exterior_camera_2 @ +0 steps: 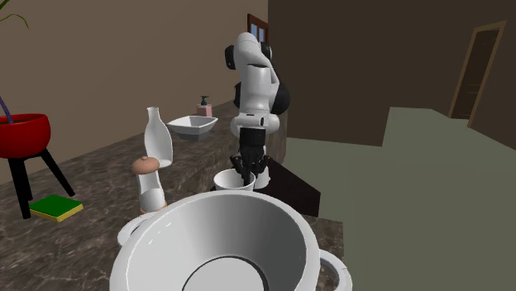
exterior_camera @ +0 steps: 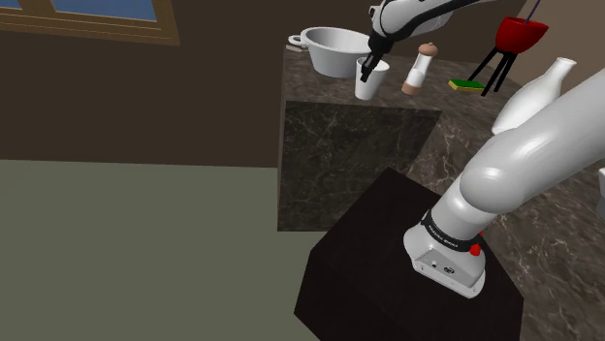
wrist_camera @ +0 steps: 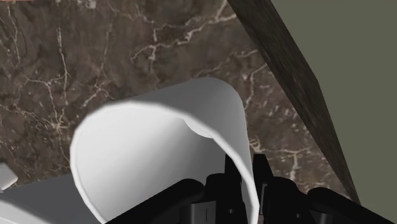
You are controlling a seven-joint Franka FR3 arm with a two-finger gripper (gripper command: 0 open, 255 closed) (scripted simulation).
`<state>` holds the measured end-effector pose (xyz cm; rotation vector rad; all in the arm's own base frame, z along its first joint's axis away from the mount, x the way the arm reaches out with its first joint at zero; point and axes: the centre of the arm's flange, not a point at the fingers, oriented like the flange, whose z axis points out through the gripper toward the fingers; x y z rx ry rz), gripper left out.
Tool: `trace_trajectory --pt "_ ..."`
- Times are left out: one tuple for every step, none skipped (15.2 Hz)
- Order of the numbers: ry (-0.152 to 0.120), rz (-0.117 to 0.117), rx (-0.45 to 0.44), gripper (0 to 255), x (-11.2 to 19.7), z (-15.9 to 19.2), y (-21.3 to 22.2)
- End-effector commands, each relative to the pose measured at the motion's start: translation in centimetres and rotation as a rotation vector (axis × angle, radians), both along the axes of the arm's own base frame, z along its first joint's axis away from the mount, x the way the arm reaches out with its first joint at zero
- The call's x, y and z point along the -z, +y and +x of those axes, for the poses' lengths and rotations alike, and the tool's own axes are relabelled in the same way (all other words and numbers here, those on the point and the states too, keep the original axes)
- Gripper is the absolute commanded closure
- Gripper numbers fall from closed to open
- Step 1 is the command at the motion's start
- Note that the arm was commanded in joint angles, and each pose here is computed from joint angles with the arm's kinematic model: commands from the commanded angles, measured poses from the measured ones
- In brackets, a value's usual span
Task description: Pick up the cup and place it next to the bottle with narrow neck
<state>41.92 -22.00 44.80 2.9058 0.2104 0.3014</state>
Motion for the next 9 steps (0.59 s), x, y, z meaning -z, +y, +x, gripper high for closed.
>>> trace_trajectory --pt "0.0 0.0 0.0 255 -0.9 0.0 0.0" --pt "0.0 0.0 0.0 255 -1.4 0.0 0.0" --pt "0.0 0.0 0.0 255 -1.9 0.0 0.0" --pt "0.0 0.0 0.0 255 -2.4 0.0 0.0" --pt "0.0 0.0 0.0 255 -3.0 0.0 0.0" --pt "0.0 0.0 0.0 255 -3.5 0.0 0.0" --pt "0.0 0.0 0.0 255 -4.0 0.0 0.0" --pt "0.0 0.0 0.0 255 -4.6 0.0 0.0" --pt "0.0 0.0 0.0 255 -5.1 0.0 0.0"
